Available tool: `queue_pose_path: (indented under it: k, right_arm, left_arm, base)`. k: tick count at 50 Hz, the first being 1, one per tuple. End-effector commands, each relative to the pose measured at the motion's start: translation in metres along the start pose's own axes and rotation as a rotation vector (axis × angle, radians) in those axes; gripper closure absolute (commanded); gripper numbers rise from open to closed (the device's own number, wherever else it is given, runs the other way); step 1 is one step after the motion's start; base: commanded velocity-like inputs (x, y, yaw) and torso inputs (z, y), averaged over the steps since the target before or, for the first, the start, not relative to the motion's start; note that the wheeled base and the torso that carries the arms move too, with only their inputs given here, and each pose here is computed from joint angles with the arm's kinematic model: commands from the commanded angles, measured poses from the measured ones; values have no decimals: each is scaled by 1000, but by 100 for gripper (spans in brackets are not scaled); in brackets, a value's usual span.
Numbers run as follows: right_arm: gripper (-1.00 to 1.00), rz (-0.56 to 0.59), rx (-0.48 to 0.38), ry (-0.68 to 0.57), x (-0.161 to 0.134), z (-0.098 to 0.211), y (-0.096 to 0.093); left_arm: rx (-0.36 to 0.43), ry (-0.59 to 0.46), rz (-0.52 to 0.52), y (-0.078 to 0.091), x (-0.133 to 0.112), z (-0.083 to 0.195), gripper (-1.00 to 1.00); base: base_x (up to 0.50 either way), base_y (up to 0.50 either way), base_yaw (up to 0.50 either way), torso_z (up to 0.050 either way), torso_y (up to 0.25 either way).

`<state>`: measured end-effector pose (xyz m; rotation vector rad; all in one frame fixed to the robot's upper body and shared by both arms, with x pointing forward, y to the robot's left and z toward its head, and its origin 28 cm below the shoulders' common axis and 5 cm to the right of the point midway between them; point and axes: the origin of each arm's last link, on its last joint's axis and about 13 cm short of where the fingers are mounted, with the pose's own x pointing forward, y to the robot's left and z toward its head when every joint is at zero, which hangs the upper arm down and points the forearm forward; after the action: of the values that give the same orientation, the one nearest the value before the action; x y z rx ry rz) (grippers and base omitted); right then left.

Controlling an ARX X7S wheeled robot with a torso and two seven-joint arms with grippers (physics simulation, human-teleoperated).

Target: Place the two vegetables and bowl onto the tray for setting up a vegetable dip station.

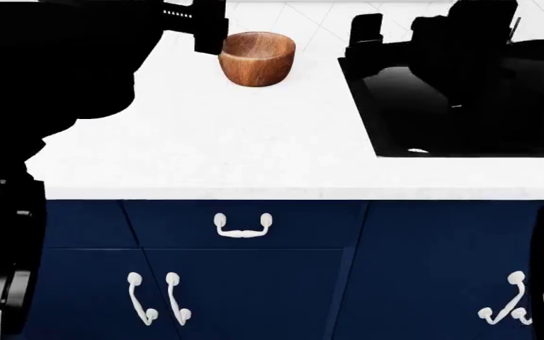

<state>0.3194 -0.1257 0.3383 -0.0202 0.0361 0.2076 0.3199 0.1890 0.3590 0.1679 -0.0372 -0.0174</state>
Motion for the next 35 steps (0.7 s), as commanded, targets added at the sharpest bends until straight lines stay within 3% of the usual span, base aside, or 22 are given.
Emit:
queue_pose_path:
  k: [1,12,14,25,32,35]
  right_arm:
    - [-100,9,-2,24,21,14,-11]
    - [-100,7,25,61,24,4,-17]
    - [-100,31,22,59,22,2,-15]
    - [-100,47,25,72,21,1,-12]
    - [-100,62,22,85,19,1,-11]
    - [-100,66,22,83,19,2,-11]
  left_arm:
    - [33,21,60,7,29,12,-100]
    - [50,43,63,7,37,6,-100]
    - [56,51,54,5,34,-6,-100]
    - [20,124,65,11,30,10,-100]
    - [-70,155,70,15,27,15,-100]
    - [-69,160,43,14,22,21,-100]
  base:
    - [0,0,0,0,0]
    - [0,0,0,0,0]
    - [35,0,0,0,0]
    - [500,0,0,0,0]
    - [500,0,0,0,0]
    - [500,0,0,0,0]
